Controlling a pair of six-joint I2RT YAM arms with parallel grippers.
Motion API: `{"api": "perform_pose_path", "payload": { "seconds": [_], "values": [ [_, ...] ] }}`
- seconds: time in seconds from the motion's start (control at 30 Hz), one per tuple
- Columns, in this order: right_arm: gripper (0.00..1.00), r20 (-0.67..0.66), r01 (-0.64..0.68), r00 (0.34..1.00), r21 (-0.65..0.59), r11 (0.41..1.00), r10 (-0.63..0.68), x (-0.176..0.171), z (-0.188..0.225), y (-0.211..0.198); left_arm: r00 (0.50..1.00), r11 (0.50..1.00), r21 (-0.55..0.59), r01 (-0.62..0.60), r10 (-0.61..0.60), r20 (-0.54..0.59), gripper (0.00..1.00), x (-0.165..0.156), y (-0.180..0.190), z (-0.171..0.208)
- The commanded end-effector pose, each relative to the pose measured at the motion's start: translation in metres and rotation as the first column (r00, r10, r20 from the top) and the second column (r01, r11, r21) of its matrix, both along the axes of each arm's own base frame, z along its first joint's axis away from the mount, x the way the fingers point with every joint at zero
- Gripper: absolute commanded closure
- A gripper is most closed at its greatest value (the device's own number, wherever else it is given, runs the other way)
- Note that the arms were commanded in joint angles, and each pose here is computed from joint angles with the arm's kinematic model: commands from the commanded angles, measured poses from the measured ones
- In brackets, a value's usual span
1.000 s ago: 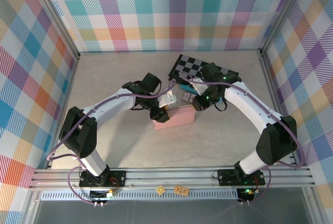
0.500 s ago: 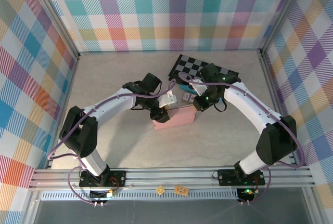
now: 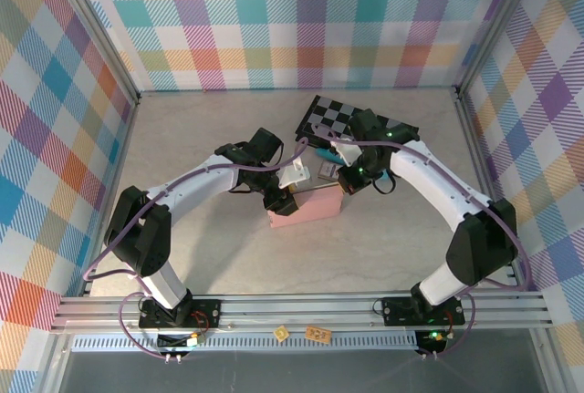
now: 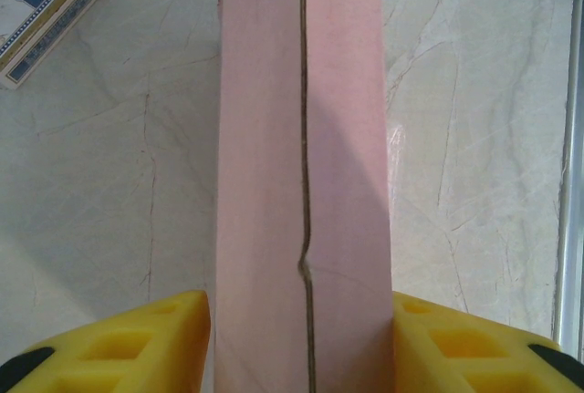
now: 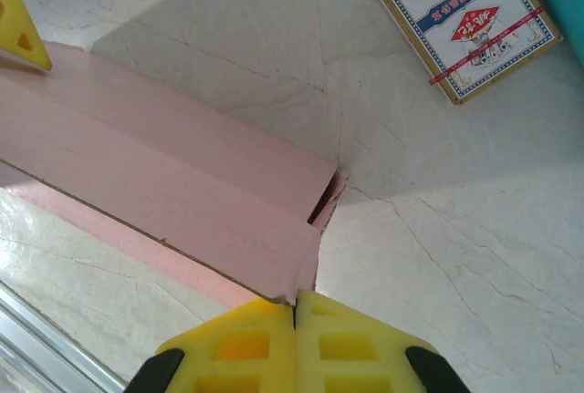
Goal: Fold the paper box
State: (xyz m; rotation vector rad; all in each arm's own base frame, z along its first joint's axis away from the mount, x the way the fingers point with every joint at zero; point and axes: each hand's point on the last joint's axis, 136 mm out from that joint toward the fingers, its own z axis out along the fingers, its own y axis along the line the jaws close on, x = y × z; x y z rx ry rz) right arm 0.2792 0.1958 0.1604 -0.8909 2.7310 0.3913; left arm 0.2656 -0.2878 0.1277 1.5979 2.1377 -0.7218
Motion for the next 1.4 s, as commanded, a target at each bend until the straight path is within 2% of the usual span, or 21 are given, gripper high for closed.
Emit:
{"api": "perform_pose_path", "payload": {
  "seconds": [0.0, 0.4, 1.37],
  "values": [
    [1.00, -0.067, 0.046, 0.997, 0.012, 0.999, -0.046, -0.007, 0.003, 0.005, 1.000, 0.999, -0.033, -0.014, 0.015, 0.019, 0.51, 0.010, -0.003, 0.010],
    [1.00, -0.160, 0.154, 0.976, 0.012, 0.988, -0.150, -0.008, 0.008, 0.009, 0.999, 0.998, -0.027, -0.049, 0.049, 0.023, 0.47, 0.013, -0.002, 0.011],
    [1.00, -0.307, 0.252, 0.920, -0.007, 0.968, -0.242, -0.008, 0.019, 0.022, 0.995, 0.995, -0.034, -0.098, 0.099, 0.030, 0.41, 0.016, 0.000, 0.018]
  ]
}}
